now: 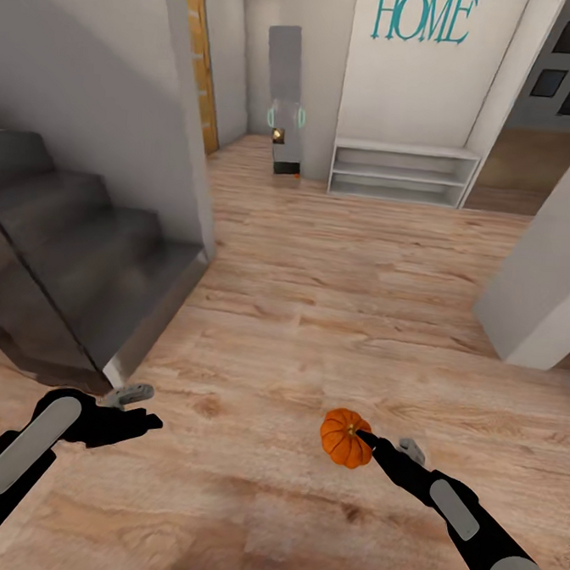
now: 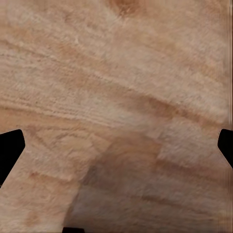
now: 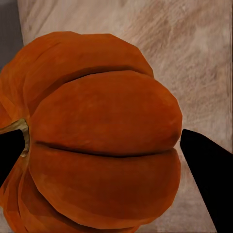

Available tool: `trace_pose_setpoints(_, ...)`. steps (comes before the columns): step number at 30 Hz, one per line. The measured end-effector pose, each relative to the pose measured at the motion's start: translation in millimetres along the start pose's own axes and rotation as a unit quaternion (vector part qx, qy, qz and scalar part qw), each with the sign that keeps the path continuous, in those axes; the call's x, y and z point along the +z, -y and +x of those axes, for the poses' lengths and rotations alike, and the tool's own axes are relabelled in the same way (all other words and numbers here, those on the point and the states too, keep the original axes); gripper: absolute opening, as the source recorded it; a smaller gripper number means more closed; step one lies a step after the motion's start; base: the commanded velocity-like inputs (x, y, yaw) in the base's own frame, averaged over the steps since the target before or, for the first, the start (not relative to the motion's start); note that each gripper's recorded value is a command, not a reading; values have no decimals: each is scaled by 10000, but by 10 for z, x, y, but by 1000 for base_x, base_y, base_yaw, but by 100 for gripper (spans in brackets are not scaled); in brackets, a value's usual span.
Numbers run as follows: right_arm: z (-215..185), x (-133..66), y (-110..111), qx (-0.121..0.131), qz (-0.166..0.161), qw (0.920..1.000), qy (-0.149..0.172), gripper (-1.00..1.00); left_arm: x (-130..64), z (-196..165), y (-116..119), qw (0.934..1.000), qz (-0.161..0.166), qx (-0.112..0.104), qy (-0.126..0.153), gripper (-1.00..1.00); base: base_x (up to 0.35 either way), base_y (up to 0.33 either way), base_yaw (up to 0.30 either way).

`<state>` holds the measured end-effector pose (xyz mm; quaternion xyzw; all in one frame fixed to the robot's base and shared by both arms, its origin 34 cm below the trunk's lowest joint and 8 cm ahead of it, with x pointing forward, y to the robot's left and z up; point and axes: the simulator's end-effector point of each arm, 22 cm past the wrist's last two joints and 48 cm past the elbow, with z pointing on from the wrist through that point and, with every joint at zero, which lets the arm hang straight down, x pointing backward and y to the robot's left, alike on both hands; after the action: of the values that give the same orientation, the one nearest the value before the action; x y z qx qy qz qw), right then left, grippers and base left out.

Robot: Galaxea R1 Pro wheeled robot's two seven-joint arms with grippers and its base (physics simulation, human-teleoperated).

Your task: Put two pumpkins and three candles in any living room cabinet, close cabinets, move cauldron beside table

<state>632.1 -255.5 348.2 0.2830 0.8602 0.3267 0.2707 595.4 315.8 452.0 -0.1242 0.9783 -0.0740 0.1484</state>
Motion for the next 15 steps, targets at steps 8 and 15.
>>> trace_pose_setpoints(8, -2, 0, 0, -4, 1, 10000, 5, -100, 0, 2, 3, 10000, 8, 1, -3, 100, 326, 0, -234)
trace_pose_setpoints(15, -4, 5, -5, 11, -6, 10000, 13, -100, 0, -1, 3, 10000, 5, 5, -1, 100, 209, -9, -22)
